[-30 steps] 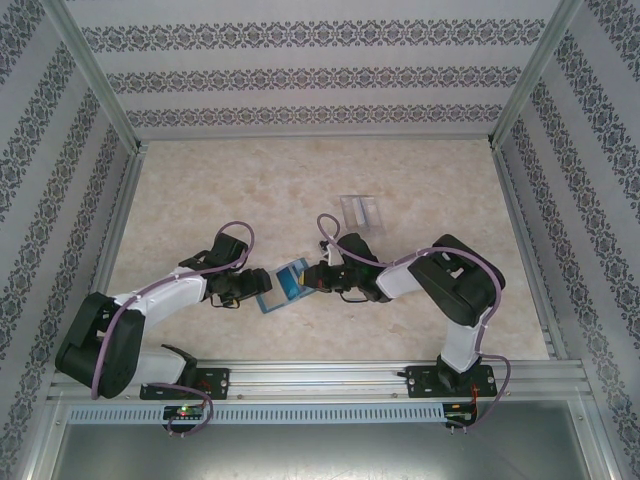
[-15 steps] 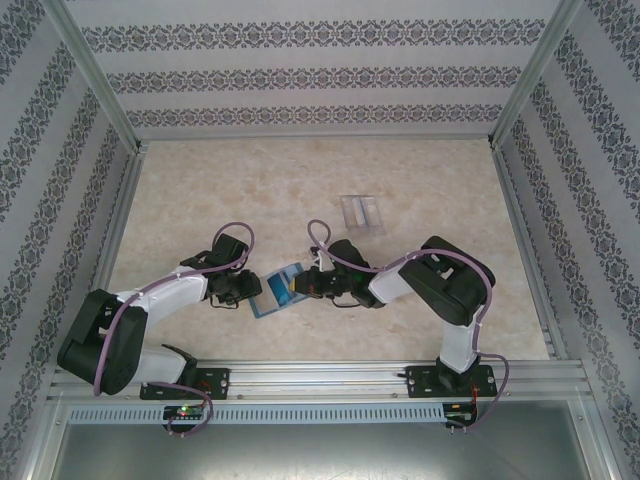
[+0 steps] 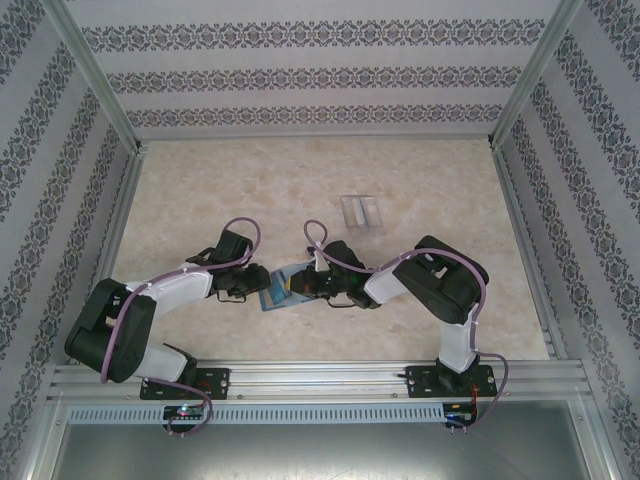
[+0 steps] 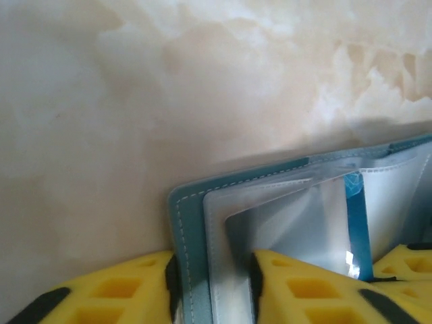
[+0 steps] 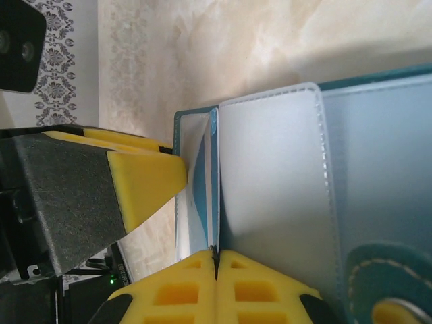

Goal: Put the credit cards into the card holder

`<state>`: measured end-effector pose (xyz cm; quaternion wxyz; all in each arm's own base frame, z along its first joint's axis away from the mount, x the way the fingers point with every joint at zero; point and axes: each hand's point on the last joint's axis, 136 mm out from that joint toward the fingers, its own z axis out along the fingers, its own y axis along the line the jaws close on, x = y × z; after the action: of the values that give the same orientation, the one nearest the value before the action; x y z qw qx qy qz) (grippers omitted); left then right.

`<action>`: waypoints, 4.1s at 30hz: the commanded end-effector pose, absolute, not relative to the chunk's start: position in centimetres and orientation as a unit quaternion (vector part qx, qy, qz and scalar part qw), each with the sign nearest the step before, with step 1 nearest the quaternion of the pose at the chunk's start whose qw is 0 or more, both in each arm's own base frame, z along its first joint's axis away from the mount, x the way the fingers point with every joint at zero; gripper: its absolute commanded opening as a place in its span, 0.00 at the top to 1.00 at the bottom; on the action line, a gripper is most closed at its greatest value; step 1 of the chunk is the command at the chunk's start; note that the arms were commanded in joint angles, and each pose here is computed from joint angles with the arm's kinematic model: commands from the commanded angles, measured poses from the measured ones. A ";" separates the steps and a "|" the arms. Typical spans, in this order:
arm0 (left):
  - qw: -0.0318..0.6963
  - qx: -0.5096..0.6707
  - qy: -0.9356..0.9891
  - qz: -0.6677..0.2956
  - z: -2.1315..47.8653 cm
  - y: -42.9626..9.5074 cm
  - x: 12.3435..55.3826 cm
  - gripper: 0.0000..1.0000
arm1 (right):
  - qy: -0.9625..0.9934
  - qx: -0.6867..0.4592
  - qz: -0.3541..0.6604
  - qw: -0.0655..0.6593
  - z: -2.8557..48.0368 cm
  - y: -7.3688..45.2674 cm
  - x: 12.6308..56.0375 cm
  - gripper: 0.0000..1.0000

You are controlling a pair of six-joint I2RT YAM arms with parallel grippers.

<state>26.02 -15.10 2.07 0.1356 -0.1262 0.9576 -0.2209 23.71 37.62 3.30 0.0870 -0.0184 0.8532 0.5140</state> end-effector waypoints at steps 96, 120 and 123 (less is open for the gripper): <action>0.164 -0.122 0.951 -0.233 4.1 -13.3 25.0 0.41 | 0.934 0.034 0.318 0.160 3.0 34.1 22.1 0.54; 0.154 -0.132 0.943 -0.264 3.7 -14.3 24.9 0.45 | 0.922 -0.001 0.364 0.132 3.0 38.0 21.5 0.52; 0.151 -0.130 0.943 -0.266 3.8 -14.4 25.0 0.45 | 0.919 -0.007 0.373 0.128 3.2 38.4 21.4 0.52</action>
<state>24.63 -14.13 3.59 0.1511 -0.1277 0.9470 -0.2533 22.21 37.49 3.52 0.1430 0.0119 0.9190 0.3672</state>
